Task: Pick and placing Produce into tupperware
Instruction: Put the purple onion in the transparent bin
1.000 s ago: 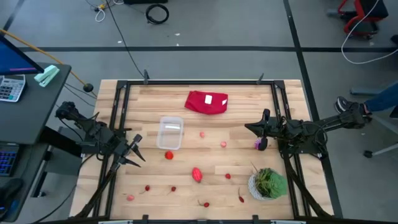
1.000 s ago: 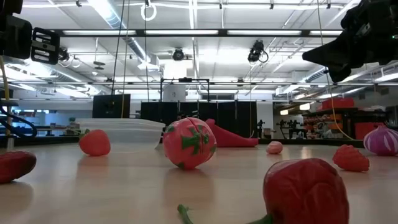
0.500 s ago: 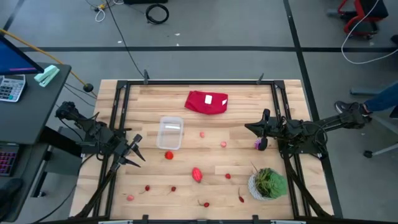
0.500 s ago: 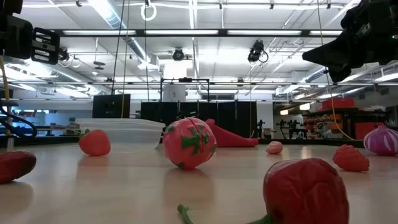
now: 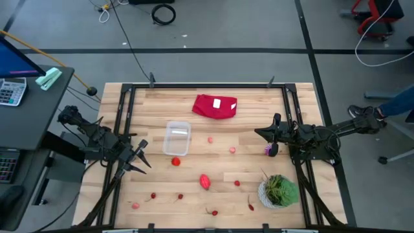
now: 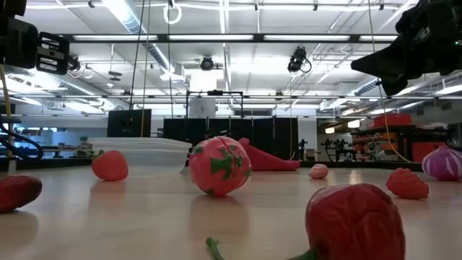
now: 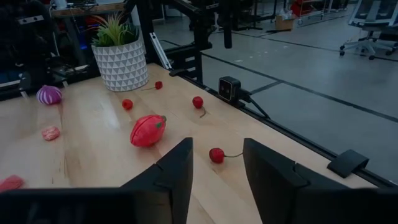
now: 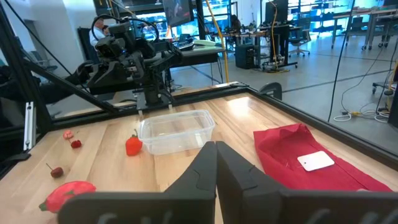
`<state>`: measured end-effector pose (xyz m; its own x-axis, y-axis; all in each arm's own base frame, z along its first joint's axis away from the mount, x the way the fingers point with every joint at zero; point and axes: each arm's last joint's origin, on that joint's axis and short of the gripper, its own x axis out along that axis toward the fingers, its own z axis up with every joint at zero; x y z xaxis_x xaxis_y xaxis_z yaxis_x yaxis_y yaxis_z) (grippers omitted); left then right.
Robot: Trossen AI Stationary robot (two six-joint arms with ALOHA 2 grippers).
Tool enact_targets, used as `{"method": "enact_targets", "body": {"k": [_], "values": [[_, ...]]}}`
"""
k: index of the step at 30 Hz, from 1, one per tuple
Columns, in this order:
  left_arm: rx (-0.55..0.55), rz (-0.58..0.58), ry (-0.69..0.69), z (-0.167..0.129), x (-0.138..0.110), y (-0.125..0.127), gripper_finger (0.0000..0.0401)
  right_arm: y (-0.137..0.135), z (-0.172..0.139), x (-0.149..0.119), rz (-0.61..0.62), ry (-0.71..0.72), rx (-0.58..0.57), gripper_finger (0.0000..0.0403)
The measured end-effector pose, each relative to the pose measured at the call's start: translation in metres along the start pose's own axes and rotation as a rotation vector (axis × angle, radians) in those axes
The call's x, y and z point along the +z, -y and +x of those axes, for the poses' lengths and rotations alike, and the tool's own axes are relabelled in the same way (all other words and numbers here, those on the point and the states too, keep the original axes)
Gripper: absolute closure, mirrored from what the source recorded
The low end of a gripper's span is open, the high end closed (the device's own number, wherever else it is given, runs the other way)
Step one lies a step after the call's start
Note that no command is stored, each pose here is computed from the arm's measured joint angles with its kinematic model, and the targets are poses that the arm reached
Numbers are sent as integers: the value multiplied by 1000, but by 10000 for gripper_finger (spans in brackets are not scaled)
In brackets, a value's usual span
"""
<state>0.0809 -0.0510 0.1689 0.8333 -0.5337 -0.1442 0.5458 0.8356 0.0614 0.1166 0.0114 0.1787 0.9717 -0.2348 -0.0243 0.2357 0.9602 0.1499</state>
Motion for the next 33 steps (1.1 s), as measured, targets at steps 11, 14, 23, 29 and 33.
{"method": "enact_targets", "body": {"k": [11, 14, 23, 29, 33], "values": [[0, 0, 0, 0, 0, 0, 257, 0, 0, 0, 0, -1, 0, 398], [0, 0, 0, 0, 0, 0, 261, 0, 0, 0, 0, 0, 0, 398], [-1, 0, 0, 0, 0, 0, 252, 0, 0, 0, 0, 0, 0, 398], [0, 0, 0, 0, 0, 0, 249, 0, 0, 0, 0, 0, 0, 398], [-1, 0, 0, 0, 0, 0, 254, 0, 0, 0, 0, 0, -1, 398]]}}
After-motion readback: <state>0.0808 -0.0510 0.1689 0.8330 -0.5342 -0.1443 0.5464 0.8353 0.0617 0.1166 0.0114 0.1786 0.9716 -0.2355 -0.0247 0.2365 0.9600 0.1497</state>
